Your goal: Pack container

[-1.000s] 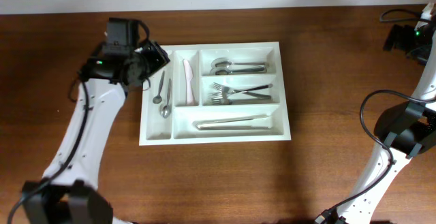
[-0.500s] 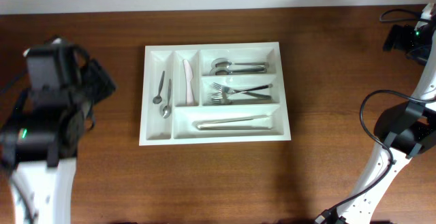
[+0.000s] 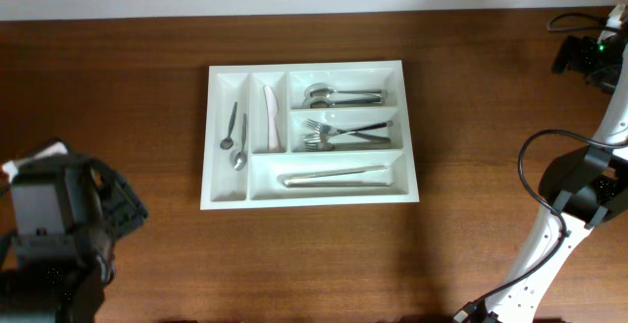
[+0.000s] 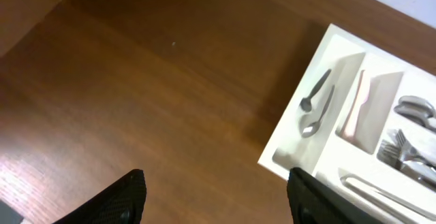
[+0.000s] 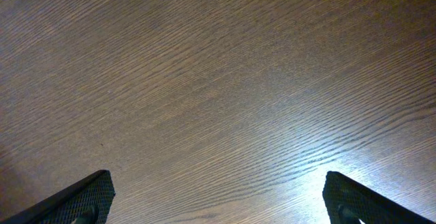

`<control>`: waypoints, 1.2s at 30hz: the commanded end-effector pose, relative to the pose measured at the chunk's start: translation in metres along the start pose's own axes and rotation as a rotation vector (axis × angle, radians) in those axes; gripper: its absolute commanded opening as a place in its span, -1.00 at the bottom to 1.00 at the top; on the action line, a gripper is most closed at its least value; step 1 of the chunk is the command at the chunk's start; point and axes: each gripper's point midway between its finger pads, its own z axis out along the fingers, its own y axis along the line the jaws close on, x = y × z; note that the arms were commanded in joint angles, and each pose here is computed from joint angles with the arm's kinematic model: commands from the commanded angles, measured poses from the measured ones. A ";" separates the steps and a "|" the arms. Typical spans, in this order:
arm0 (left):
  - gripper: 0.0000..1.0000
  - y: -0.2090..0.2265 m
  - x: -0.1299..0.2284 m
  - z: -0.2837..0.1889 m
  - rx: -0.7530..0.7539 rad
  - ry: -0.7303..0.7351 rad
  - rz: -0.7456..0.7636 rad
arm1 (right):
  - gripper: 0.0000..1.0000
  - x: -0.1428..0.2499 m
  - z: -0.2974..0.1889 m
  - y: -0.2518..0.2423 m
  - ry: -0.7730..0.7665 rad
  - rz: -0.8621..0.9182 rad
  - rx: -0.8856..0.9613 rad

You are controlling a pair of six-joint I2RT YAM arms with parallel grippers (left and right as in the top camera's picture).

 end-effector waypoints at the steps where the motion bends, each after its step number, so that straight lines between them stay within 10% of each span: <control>1: 0.37 0.011 0.017 -0.007 0.012 -0.026 -0.050 | 0.97 -0.003 -0.018 -0.004 -0.036 0.008 0.002; 10: 0.39 -0.011 0.053 -0.032 0.343 -0.136 -0.093 | 0.97 -0.003 -0.018 -0.004 -0.036 0.008 0.002; 14: 0.98 -0.032 0.056 -0.044 0.518 -0.160 -0.176 | 0.97 -0.003 -0.018 -0.004 -0.036 0.008 0.002; 36: 0.98 -0.010 0.123 -0.026 0.383 0.134 -0.255 | 0.97 -0.003 -0.018 -0.003 -0.036 0.007 0.001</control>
